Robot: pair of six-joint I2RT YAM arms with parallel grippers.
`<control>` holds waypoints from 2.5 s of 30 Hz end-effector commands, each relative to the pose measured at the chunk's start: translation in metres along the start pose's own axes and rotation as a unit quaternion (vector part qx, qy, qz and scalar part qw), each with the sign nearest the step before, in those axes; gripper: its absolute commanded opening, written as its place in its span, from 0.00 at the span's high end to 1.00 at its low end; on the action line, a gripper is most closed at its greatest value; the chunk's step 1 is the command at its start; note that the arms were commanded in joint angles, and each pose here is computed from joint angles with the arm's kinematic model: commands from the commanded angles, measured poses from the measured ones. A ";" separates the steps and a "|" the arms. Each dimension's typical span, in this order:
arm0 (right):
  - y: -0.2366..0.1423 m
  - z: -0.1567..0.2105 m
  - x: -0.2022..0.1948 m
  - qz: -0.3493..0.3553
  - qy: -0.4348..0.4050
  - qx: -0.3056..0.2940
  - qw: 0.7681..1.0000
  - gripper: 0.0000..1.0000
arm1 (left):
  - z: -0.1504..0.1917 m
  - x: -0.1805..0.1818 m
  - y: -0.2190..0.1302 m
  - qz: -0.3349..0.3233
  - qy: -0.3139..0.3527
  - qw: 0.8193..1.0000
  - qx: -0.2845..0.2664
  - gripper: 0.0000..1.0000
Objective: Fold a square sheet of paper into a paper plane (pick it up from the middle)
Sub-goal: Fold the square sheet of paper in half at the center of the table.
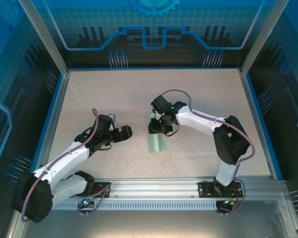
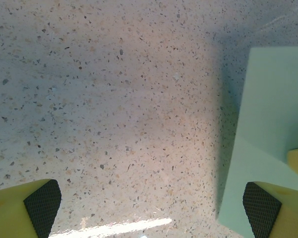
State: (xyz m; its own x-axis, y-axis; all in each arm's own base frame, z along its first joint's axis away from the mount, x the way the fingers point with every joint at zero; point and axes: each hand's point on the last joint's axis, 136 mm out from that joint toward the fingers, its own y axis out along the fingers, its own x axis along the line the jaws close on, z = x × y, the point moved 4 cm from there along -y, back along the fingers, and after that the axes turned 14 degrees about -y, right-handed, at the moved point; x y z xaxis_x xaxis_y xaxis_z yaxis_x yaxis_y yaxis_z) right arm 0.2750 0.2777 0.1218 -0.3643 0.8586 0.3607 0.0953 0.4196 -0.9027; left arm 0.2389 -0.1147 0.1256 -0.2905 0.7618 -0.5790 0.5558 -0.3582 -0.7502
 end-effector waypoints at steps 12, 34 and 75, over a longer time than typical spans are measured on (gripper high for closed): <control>-0.025 0.009 -0.057 -0.178 0.111 -0.070 0.975 0.58 | 0.000 -0.041 -0.012 0.087 0.001 0.995 0.055 0.01; -0.016 0.047 -0.141 0.025 0.127 0.000 0.992 0.32 | 0.035 -0.097 0.031 0.110 0.041 0.981 0.156 0.05; 0.004 0.034 -0.135 -0.010 0.078 0.015 0.997 0.46 | 0.053 -0.133 0.084 0.104 0.048 0.972 0.205 0.24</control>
State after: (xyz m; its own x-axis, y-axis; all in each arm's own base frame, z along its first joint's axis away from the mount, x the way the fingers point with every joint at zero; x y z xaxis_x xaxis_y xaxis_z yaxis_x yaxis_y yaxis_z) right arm 0.2894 0.1488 0.0595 -0.1761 0.9026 0.3928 0.0821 0.4111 -0.9079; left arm 0.2812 -0.2640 0.1152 -0.1284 0.7136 -0.6887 0.2447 -0.6502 -0.7193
